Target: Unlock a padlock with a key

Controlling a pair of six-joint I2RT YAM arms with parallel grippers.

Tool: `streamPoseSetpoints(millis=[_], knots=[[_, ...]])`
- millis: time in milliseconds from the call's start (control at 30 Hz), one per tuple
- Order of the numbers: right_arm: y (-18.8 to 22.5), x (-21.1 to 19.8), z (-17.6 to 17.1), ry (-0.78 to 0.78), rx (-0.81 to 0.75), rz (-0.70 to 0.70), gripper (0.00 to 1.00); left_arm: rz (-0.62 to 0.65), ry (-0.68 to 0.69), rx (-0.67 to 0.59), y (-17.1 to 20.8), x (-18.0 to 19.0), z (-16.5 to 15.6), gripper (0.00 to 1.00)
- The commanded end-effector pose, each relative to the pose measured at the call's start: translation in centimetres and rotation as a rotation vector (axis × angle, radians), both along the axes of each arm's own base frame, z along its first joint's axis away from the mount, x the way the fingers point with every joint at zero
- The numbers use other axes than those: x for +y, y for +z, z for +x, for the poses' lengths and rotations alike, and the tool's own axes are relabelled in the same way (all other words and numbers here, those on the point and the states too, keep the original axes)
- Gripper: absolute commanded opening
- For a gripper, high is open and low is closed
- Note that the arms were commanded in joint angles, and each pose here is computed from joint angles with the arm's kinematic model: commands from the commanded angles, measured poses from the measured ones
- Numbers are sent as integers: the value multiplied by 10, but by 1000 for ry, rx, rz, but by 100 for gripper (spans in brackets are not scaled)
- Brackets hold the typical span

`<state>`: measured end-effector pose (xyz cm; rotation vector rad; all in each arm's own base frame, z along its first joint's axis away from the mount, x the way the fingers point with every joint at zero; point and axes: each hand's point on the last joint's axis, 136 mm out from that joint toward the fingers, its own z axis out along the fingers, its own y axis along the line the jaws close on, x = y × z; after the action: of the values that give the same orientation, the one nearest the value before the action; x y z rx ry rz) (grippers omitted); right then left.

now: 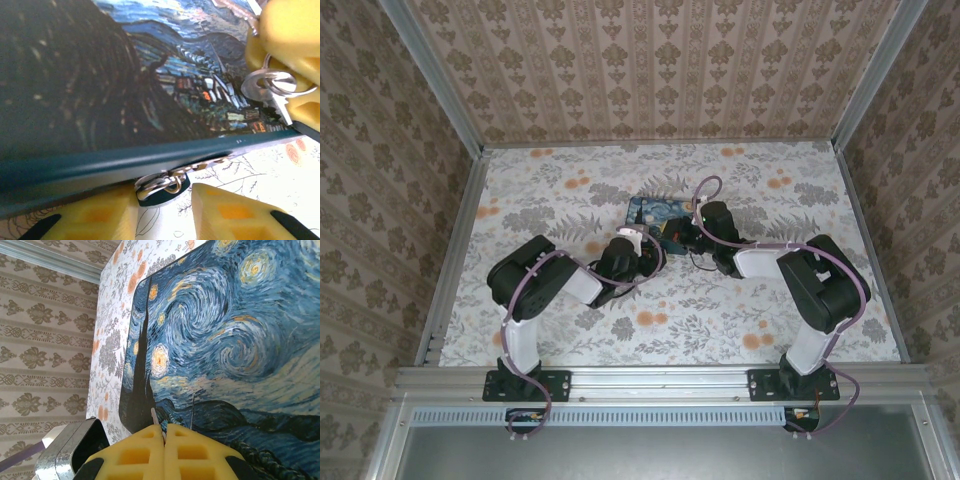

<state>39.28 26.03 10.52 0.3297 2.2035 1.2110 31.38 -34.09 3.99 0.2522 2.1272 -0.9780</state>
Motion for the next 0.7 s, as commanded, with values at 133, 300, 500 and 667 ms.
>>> streamPoseSetpoints(millis=[133, 300, 500, 667], knots=[[-12, -1, -3, -6, 36, 3, 0, 33, -28, 54, -17, -9, -10, 21], [-12, -2, -4, -6, 39, 2, 0, 10, -27, 56, -13, -12, -9, 13], [-12, -3, -5, -6, 42, 1, 0, -13, -17, 54, -6, -11, -7, 0], [-6, -2, -5, 0, 35, 6, 0, -22, -8, 53, -2, -6, -9, 0]])
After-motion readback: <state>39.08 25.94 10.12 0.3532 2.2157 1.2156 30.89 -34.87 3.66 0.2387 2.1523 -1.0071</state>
